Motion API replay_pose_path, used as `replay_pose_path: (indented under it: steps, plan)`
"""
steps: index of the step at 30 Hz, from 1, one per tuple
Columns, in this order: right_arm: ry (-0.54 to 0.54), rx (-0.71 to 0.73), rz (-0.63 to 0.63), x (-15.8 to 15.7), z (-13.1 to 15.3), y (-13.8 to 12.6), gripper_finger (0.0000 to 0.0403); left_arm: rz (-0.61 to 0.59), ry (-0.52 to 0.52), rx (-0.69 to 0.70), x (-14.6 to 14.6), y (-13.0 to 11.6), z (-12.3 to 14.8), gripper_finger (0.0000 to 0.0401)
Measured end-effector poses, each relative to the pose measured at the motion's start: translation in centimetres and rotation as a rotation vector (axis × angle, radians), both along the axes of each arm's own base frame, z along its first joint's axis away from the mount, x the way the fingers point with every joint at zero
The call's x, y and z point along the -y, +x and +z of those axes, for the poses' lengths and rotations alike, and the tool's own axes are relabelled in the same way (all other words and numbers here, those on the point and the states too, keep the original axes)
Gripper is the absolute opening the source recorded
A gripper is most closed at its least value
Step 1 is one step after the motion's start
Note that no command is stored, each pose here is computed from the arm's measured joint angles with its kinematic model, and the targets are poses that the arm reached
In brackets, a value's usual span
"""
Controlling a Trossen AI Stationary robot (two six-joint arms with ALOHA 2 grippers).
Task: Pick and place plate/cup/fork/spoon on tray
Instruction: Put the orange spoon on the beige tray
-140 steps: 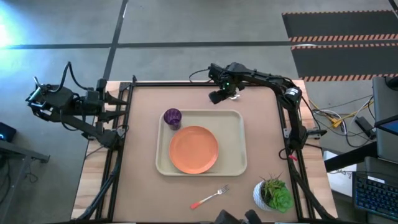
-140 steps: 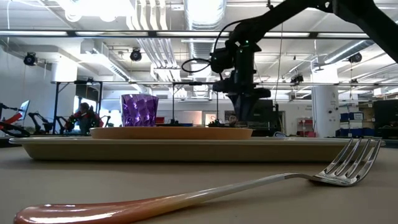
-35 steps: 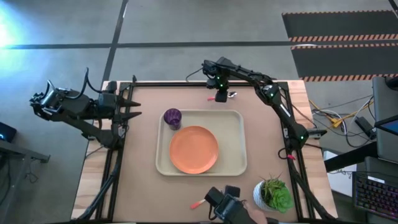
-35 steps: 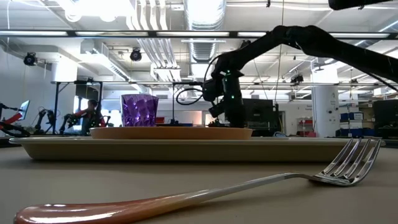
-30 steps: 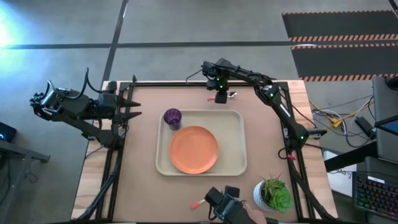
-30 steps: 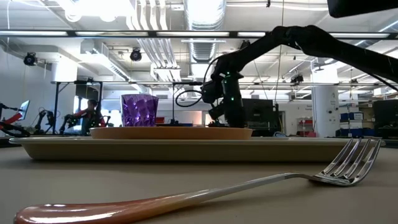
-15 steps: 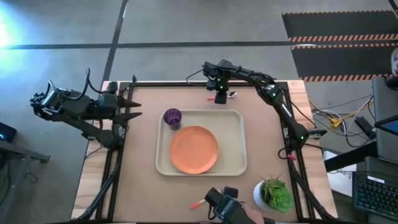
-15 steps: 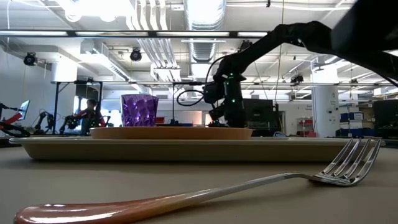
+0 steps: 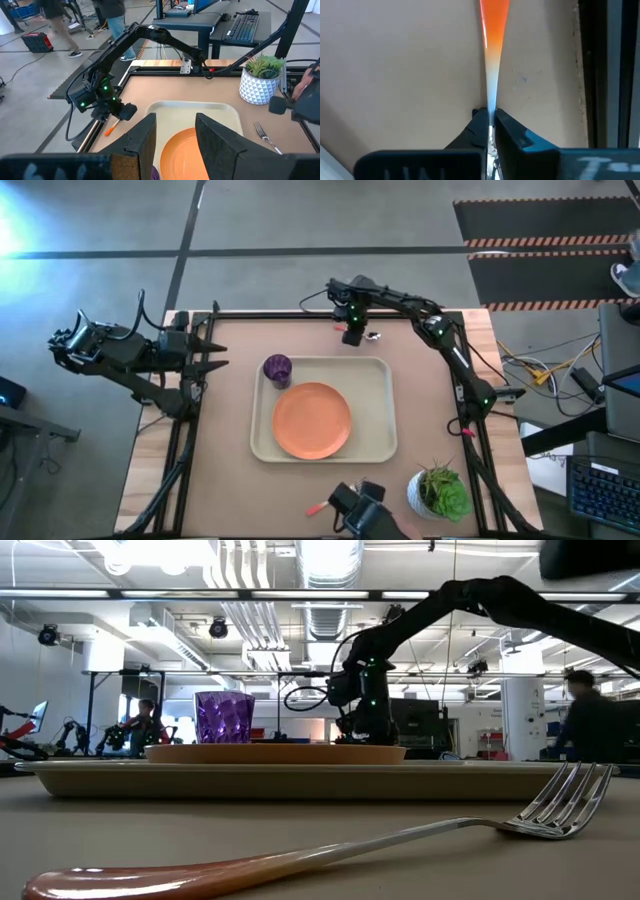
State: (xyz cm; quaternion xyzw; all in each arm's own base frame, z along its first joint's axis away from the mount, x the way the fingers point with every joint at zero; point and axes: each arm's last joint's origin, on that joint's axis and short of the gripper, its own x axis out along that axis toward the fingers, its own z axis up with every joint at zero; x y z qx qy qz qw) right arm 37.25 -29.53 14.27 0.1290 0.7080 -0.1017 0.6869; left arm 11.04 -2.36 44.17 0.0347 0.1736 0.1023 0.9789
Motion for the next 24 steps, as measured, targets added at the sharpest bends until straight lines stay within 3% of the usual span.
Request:
replay_pose_path:
  steps: [4, 11, 18, 24]
  plan:
    - [0.002, 0.066, 0.002, -0.6, 2.3, 0.8, 0.0009, 0.0, 0.0, 0.001, 0.0, 0.0, 0.0, 0.012]
    - [-0.031, 0.2, -0.024, -3.0, 9.1, 1.0, 0.0008, -0.001, -0.001, 0.004, -0.1, -0.2, 0.0, 0.012]
    - [0.017, 0.16, -0.027, -8.4, 14.0, 0.2, 0.0008, -0.001, -0.002, 0.006, -0.1, -0.4, 0.1, 0.012]
    - [0.036, 0.149, -0.069, -14.1, 16.6, 0.5, 0.0008, -0.002, 0.001, 0.006, -0.2, -0.5, 0.1, 0.012]
